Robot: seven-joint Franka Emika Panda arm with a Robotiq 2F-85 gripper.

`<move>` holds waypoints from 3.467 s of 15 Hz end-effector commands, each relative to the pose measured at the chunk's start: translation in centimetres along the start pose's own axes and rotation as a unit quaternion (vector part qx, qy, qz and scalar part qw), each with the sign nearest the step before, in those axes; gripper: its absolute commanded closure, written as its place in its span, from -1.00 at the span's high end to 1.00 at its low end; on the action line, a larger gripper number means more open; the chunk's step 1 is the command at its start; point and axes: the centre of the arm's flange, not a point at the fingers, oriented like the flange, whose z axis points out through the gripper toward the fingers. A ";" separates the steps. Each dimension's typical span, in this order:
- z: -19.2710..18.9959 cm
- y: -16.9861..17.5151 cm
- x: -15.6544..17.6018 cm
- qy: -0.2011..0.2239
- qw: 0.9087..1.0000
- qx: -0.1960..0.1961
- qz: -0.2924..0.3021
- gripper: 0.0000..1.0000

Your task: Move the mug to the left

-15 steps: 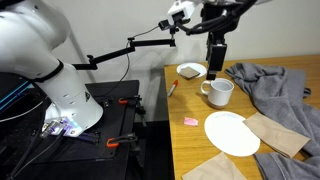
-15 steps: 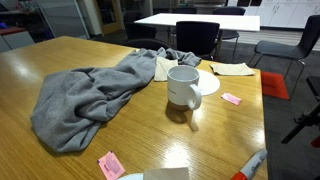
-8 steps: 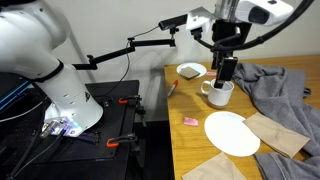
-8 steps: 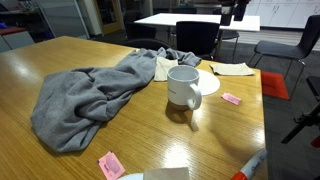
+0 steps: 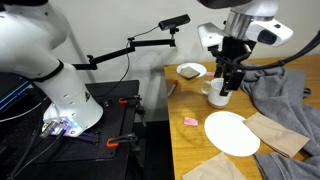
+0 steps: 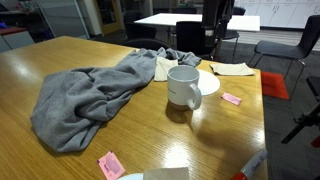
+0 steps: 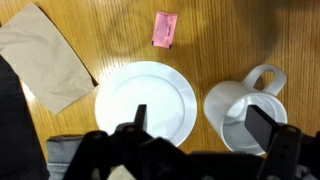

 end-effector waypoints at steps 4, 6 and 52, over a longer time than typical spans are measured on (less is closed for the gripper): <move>1.9 -1.6 3.0 -0.016 0.999 0.014 -0.043 1.00; 2.5 -2.1 3.5 -0.021 0.998 0.014 -0.051 1.00; 7.2 -6.0 6.0 0.044 0.994 0.000 -0.102 -0.95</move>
